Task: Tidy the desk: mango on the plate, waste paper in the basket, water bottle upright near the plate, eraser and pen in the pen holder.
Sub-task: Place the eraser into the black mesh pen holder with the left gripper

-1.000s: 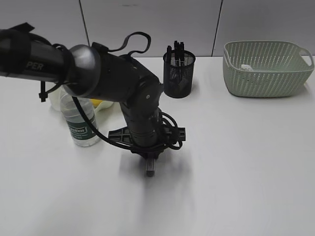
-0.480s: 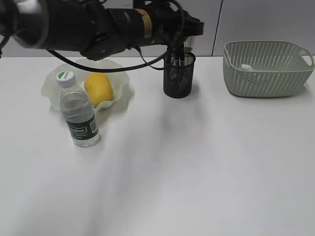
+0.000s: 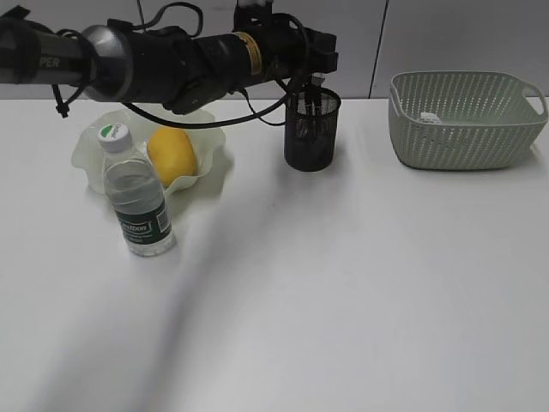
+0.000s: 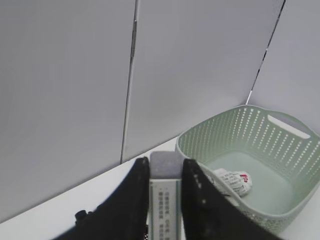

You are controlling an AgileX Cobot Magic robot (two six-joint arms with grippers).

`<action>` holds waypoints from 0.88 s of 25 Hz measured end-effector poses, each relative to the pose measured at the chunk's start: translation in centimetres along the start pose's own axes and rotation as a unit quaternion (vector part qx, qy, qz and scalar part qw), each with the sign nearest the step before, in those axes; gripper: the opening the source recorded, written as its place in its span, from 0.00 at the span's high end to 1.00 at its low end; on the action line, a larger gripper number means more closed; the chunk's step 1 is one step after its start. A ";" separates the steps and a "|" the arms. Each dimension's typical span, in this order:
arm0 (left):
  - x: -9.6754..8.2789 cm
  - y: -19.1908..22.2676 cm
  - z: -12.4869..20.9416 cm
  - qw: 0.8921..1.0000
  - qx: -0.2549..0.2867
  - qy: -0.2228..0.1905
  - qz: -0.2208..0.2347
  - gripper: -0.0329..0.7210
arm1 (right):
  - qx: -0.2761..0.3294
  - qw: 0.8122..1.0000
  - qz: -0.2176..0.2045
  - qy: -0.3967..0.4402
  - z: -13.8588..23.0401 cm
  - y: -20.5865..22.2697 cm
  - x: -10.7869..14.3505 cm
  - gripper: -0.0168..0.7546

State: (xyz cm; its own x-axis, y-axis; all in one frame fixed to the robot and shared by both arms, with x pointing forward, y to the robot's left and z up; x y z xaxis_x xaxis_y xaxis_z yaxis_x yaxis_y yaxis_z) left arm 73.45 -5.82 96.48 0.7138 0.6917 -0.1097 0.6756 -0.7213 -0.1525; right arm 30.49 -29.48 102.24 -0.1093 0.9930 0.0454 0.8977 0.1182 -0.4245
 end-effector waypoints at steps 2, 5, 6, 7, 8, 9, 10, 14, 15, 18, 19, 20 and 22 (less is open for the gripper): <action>0.1 0.4 0.7 1.000 0.005 0.001 0.000 0.77 | 0.000 1.000 0.000 0.000 0.0 0.0 0.0 0.48; 0.4 0.5 1.6 1.000 0.015 0.000 -0.005 0.77 | 0.000 1.000 0.000 0.000 0.0 0.0 0.0 0.48; 0.4 0.6 1.7 1.000 0.016 0.001 -0.005 0.75 | 0.000 1.000 0.000 0.000 0.0 0.0 0.0 0.48; 0.4 0.6 1.6 1.000 0.015 0.002 -0.005 0.73 | 0.000 1.000 0.000 0.000 0.0 0.0 0.0 0.48; 0.4 0.6 1.6 1.000 0.015 0.002 -0.005 0.70 | 0.000 1.000 0.000 0.000 0.0 0.0 0.0 0.48; 0.5 0.6 1.6 1.000 0.015 0.003 -0.006 0.66 | 0.000 1.000 0.000 0.000 0.0 0.0 0.0 0.48; 0.5 0.6 1.6 1.000 0.014 0.003 -0.006 0.64 | 0.000 1.000 0.000 0.000 0.0 0.0 0.0 0.48; 0.5 0.6 1.5 1.000 0.015 0.004 -0.006 0.60 | 0.000 1.000 0.000 0.000 0.0 0.0 0.0 0.48; 0.5 0.6 1.5 1.000 0.014 0.004 -0.006 0.59 | 0.000 1.000 0.000 0.000 0.0 0.0 0.0 0.48; 0.4 0.5 1.2 1.000 0.012 0.006 -0.006 0.59 | 0.000 1.000 0.000 0.000 0.0 0.0 0.0 0.48; 0.4 0.4 0.7 1.000 0.009 0.006 -0.007 0.59 | 0.000 1.000 0.000 0.000 0.0 0.0 0.0 0.48; 0.5 0.1 0.3 1.000 0.010 0.003 -0.013 0.59 | 0.000 1.000 0.000 0.000 0.0 0.0 0.0 0.48; 0.5 -0.7 -1.6 0.999 0.019 -0.004 -0.037 0.61 | 0.000 1.000 0.000 0.000 0.0 0.0 0.0 0.48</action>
State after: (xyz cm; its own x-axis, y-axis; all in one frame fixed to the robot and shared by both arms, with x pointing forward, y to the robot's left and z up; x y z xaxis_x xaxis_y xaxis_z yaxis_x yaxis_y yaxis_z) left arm 73.65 -4.99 98.11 0.6605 0.7434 -0.1054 0.7187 -0.6666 -0.1975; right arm 30.49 -29.48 102.24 -0.1093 0.9930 0.0454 0.8977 0.1182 -0.4245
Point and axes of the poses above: a point on each arm's last joint axis where the gripper is mounted, y pointing out along that axis toward the gripper, x along the wrist's bending axis when the last joint is at zero, z = x × y, the point moved 8 cm from there along y, pointing out along that axis toward the gripper, and after that the axes turned 3 degrees about y, right-handed, at the moved point
